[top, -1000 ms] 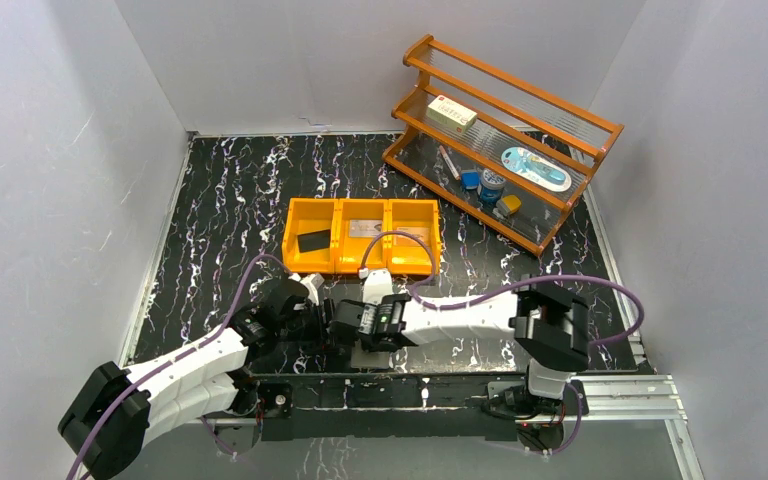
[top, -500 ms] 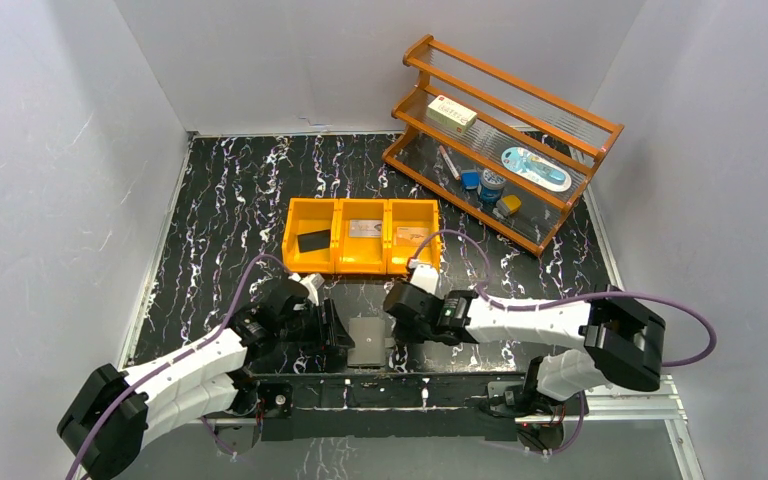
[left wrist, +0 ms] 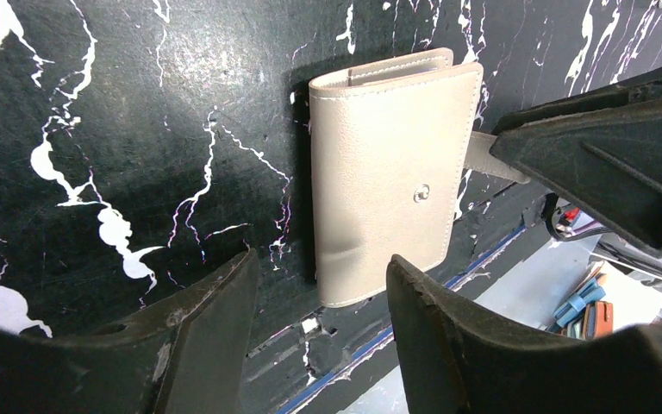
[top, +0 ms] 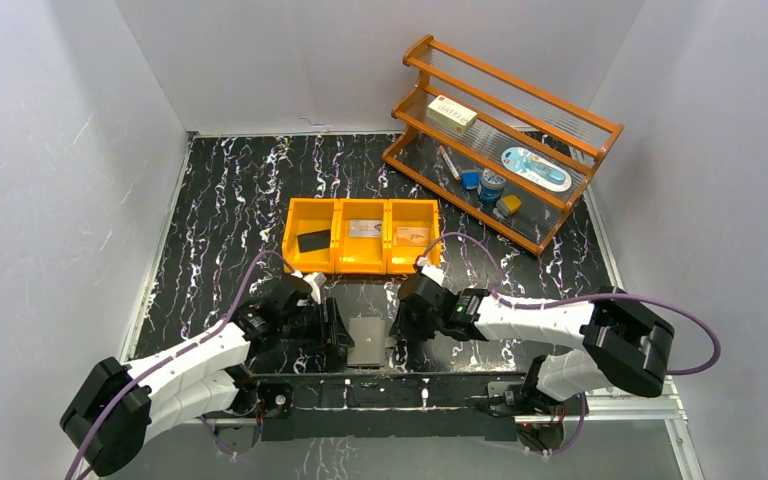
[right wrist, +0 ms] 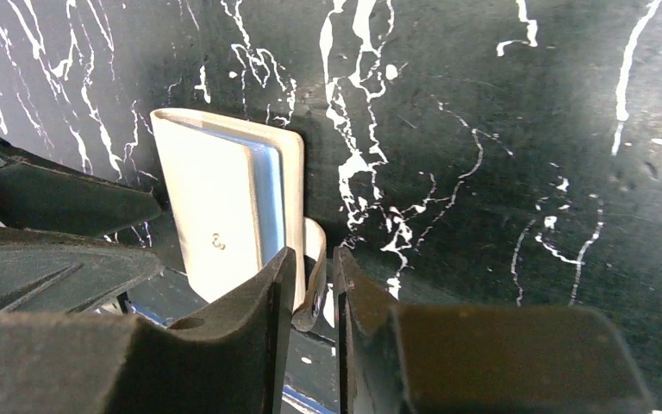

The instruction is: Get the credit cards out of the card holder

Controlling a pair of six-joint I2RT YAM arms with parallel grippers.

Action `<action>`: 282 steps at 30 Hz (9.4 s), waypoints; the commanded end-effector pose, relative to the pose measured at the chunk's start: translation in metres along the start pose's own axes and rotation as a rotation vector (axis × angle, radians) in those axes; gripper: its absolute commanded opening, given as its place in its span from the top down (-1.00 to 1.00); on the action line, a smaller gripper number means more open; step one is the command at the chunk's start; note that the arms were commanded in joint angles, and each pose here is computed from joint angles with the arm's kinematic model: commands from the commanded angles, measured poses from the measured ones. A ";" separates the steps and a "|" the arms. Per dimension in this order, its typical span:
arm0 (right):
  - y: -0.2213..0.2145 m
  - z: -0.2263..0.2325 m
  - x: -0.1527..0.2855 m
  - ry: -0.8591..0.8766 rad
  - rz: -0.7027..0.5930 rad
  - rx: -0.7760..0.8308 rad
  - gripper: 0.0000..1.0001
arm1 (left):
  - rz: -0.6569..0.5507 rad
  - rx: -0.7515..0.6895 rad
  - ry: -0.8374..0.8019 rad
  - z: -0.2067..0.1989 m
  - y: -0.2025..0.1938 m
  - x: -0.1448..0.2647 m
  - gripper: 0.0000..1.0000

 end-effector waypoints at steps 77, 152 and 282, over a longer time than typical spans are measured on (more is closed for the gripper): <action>0.037 -0.017 0.003 0.141 -0.015 -0.137 0.55 | -0.165 -0.157 -0.083 -0.050 0.063 0.028 -0.26; 0.023 0.003 -0.026 0.182 0.157 -0.106 0.39 | 0.004 -0.249 0.126 -0.027 0.031 -0.016 -0.06; 0.060 -0.022 0.065 0.322 -0.257 -0.297 0.30 | 0.047 -0.211 -0.383 -0.107 0.057 -0.075 -0.09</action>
Point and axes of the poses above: each gripper's point midway between its finger pads, its own x axis back along the fingers, its own z axis along the line the jaws close on, y = z × x, the point moved 5 cm from there along x, back along the fingers, and after that the axes turned 12 degrees about -x, right-handed, at the moved point
